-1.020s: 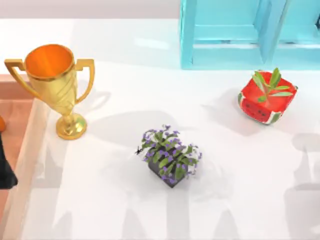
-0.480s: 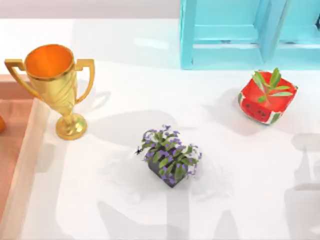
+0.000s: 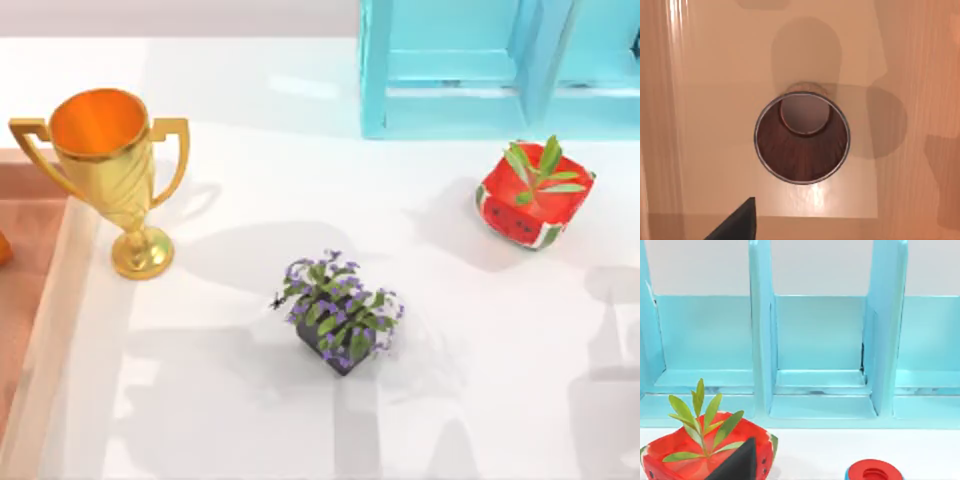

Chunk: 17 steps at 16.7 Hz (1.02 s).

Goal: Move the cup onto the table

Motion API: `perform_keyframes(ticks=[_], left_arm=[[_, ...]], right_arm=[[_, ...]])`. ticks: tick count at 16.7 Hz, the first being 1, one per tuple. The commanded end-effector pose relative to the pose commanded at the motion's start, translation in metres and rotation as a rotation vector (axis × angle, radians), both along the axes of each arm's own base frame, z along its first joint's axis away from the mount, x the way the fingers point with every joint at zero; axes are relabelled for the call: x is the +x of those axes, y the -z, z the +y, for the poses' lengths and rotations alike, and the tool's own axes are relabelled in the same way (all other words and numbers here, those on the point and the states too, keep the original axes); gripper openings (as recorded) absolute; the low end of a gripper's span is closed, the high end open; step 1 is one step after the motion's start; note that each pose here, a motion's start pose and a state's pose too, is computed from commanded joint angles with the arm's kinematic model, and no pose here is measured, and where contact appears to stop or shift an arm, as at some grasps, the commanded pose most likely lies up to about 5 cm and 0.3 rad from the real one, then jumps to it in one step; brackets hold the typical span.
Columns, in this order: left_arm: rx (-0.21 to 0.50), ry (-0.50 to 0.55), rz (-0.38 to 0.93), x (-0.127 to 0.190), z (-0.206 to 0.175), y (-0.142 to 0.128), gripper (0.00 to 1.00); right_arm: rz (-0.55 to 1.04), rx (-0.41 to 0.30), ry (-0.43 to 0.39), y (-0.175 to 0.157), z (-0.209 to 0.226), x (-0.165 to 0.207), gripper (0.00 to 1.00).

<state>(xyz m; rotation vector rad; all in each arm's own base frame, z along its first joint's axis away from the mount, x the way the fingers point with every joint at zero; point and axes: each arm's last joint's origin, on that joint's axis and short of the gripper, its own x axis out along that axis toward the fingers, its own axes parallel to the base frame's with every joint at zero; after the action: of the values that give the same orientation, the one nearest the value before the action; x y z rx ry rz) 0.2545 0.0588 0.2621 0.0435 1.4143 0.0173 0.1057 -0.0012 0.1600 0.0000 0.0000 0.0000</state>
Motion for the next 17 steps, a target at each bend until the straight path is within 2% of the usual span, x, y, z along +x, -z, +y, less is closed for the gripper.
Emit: perform_keyframes(ticks=[4,11,13,17], left_arm=[[-0.031,0.002,0.145,0.023,0.013,0.004,1.0],[-0.034,0.006,0.158,0.025,0.013,0.005,1.0],[-0.036,0.003,0.164,0.026,0.014,0.015,1.0],[-0.033,0.003,0.152,0.03,0.015,0.057,1.0]], right_arm=[[0.0,0.0,0.0,0.0,0.0,0.0,1.0],[0.0,0.0,0.0,0.0,0.0,0.0,1.0],[0.0,0.0,0.0,0.0,0.0,0.0,1.0],[0.0,0.0,0.0,0.0,0.0,0.0,1.0]])
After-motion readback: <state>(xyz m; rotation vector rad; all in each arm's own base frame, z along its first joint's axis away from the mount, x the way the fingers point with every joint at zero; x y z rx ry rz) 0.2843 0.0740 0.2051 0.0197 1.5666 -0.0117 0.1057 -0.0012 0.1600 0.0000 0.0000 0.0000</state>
